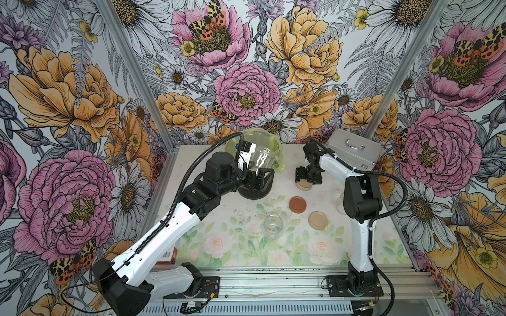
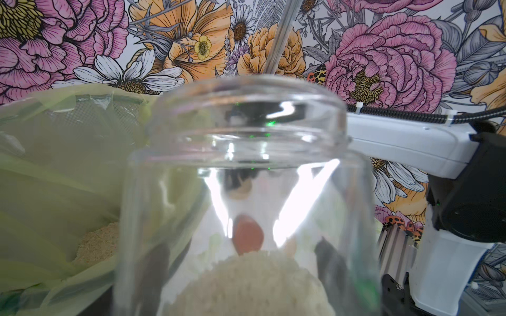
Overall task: Empty moldy rice from jars
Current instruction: Place the lid at the center of the board.
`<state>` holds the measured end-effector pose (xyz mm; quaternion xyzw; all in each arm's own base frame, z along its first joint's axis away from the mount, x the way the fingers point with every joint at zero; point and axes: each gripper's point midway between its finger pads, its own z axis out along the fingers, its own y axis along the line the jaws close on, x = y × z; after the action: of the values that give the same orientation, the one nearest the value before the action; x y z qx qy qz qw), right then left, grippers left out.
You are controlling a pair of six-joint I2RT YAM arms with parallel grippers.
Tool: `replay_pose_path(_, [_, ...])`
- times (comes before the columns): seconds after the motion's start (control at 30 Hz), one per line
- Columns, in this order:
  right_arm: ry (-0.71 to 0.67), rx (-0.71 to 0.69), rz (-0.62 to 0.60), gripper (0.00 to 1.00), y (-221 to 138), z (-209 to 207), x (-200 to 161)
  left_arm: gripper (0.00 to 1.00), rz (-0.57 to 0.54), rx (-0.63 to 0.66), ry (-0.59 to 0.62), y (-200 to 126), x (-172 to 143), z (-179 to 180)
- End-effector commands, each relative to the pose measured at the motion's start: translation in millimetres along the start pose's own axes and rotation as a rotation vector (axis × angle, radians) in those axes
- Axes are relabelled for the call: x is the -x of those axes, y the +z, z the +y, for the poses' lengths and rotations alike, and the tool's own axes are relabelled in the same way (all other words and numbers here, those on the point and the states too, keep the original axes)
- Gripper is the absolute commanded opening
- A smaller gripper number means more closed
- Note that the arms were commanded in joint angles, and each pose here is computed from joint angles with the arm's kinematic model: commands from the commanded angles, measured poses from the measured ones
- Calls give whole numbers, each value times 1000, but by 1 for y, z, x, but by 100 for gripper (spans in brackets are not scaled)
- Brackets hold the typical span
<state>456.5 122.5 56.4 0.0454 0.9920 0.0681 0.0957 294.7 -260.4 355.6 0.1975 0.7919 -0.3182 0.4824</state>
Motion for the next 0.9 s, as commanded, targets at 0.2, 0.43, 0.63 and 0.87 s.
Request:
replay_pose_path(0.2, [36,-34,-19,93,10,-9,13,0,-73,-53,-269,-1,56,-2])
replay_pose_path(0.43, [37,-6,-55,99,-6,-3,19,0,-62,-83,-361,8,70,-3])
replay_pose_path(0.63, [49,67,-151,99,-59,12,29,0,-35,-85,-542,18,76,11])
replay_pose_path(0.87, [68,130,-264,99,-126,21,22,0,8,-109,-875,32,83,29])
